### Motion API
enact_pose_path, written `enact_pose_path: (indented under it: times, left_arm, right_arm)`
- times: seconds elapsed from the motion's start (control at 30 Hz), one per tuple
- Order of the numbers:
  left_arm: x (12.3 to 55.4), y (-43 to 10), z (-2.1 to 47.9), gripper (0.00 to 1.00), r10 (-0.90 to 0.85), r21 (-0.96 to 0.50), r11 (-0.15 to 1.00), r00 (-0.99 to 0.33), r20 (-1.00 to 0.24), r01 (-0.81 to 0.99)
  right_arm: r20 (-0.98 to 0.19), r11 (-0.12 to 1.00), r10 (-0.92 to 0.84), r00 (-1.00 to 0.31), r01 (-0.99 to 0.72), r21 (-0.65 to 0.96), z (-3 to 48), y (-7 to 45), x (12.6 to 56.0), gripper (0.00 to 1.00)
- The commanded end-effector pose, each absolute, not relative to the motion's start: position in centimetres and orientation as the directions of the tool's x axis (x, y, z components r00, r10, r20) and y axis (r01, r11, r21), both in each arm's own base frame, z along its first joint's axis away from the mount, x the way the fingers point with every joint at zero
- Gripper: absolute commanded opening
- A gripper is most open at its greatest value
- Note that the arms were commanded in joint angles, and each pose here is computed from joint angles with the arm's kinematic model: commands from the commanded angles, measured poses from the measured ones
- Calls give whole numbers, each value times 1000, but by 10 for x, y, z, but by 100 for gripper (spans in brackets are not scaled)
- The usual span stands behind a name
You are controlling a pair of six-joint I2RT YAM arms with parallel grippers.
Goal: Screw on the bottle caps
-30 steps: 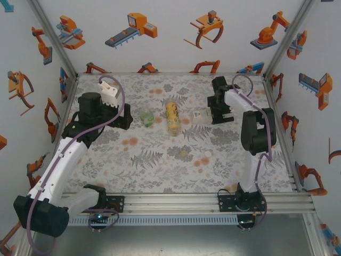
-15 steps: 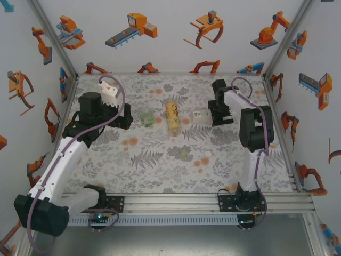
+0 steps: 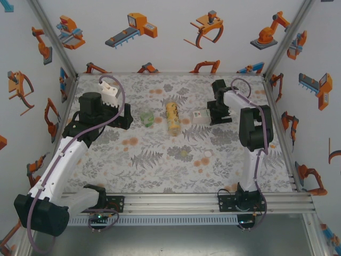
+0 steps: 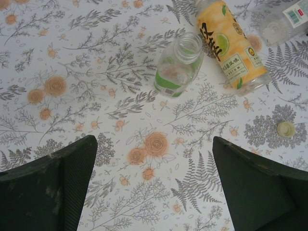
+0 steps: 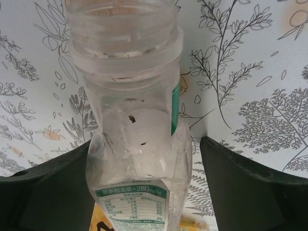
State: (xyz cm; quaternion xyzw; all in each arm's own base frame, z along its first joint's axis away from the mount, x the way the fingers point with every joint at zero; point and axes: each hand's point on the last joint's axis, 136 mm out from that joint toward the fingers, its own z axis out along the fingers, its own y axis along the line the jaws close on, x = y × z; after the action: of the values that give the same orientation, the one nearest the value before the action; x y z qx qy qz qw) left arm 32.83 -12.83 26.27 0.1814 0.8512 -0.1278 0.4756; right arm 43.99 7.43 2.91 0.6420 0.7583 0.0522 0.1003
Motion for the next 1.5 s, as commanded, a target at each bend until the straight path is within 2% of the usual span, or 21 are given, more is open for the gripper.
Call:
enact_pose_path:
  times: [0.0,0.43,0.63,0.73,0.97,1.1,1.23,1.37,1.47]
  left_arm:
    - [329,-129,269,97,174,-51,904,-476,-862,424]
    - [329,-129,269,97,175,-50,904,-473,-863,424]
    - [329,-132,269,97,172,-61,897,-472,-865,438]
    - [328,-135,270,97,167,-73,891,-474,-865,447]
    - [327,-135,274,97,166,-70,888,-459,-873,454]
    - [327,-138,281,97,156,-78,883,-446,-881,463]
    - [324,-149,300,97,128,-116,852,-418,-899,510]
    - [309,-174,330,97,78,-180,747,-354,-932,640]
    - [301,-187,356,97,-3,-229,676,-308,-952,701]
  right_arm:
    - [-70,155,987,-145,974,166,16,74,433,69]
    - [-99,174,983,-157,965,199,28,69,432,53]
    - [-114,212,975,-188,940,266,42,69,435,41]
    - [-134,240,969,-209,925,294,50,66,434,34]
    - [-208,370,927,-313,856,361,79,62,429,29]
    - [-280,489,872,-401,731,475,108,67,435,24]
    - [-426,647,759,-493,499,576,156,77,439,15]
    - [-548,733,654,-522,259,629,207,92,434,10]
    - [-603,754,594,-533,107,648,239,106,427,6]
